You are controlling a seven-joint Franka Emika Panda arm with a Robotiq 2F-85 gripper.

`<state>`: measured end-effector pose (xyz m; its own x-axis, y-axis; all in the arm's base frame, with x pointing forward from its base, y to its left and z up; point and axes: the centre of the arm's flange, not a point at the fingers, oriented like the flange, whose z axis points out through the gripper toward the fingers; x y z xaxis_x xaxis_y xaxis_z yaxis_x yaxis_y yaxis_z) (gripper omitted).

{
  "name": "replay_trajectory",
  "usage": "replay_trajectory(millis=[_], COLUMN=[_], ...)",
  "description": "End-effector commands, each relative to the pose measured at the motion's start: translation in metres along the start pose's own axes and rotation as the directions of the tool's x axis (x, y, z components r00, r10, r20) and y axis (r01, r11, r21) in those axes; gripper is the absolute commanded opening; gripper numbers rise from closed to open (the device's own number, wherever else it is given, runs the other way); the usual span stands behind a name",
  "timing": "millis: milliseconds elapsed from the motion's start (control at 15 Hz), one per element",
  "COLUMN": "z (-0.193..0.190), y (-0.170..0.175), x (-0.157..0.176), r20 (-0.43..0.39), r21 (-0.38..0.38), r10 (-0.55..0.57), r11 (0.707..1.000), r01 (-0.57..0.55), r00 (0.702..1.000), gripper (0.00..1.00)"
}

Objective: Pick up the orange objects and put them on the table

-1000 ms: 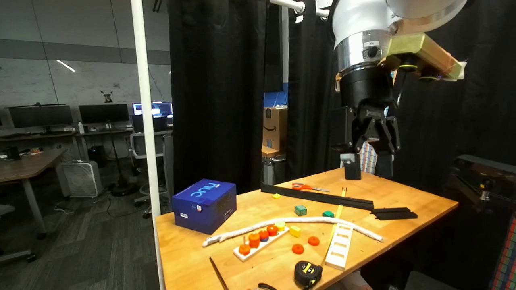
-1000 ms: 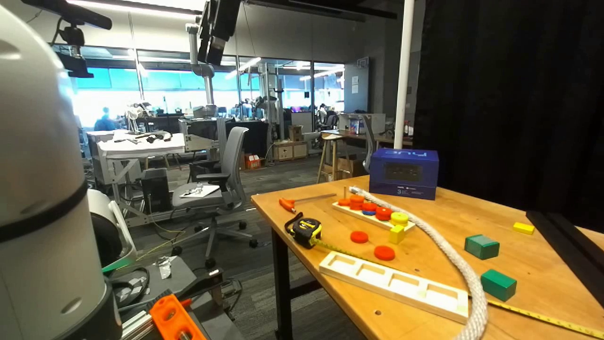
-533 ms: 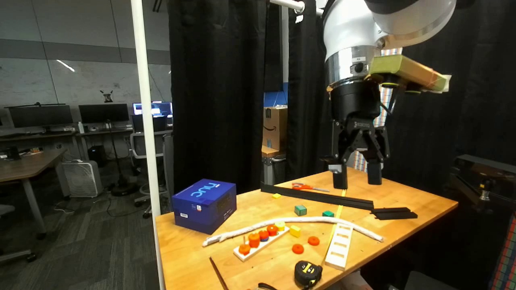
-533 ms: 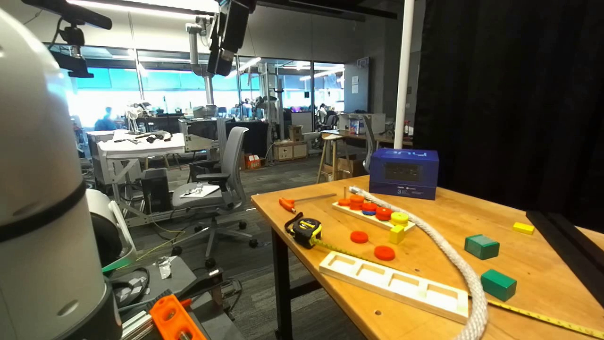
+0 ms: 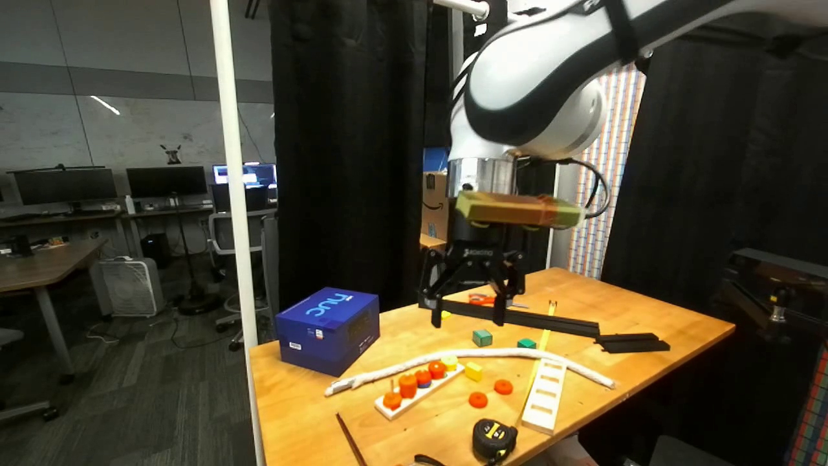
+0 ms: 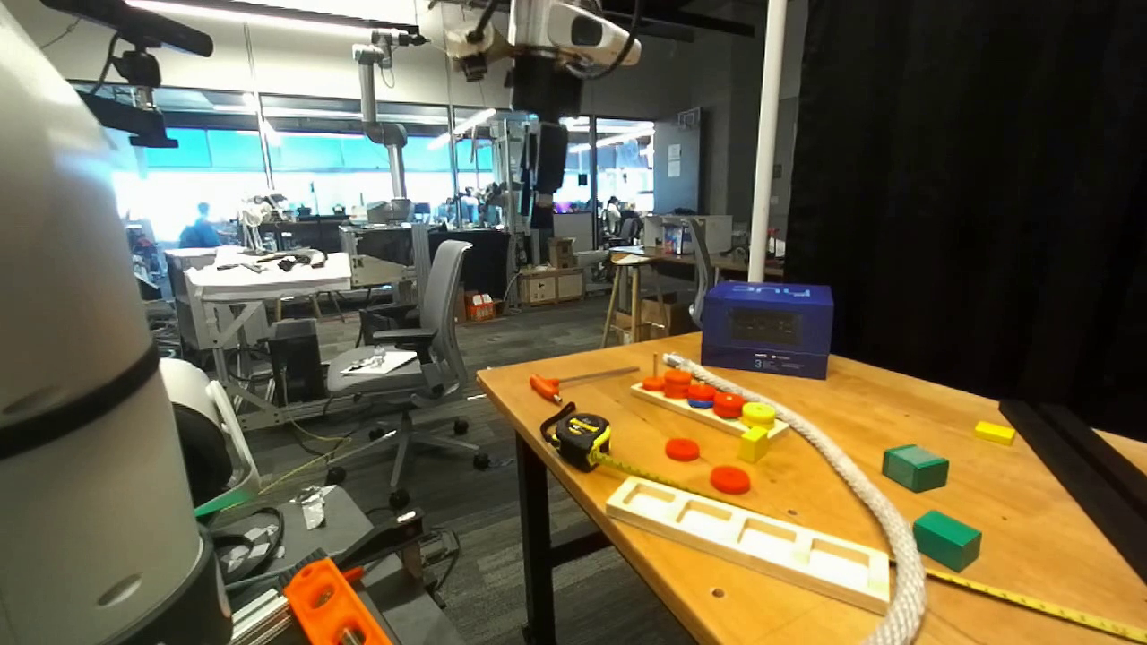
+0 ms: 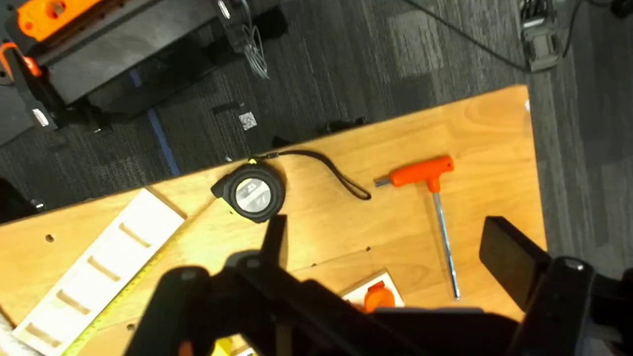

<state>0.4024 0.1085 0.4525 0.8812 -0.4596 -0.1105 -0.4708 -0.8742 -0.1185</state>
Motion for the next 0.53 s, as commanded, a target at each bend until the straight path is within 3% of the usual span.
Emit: replay_trajectory(millis=[0,200,467], z=[0.033,0.059,0.084], y=[-0.036,-0.049,-0.058], x=[0.068,0.105,0.143], r20=[-0.079,-0.138,-0.203], r21=[-0.019,-0.015,-0.003], r10=[0.183,0.332,0.519], r11=[0.982,0.941,0.848], r01=[-0.186,-0.337,-0.530], r00=[0.980,0.933,0.831], gripper=[1.00,1.00,1.00])
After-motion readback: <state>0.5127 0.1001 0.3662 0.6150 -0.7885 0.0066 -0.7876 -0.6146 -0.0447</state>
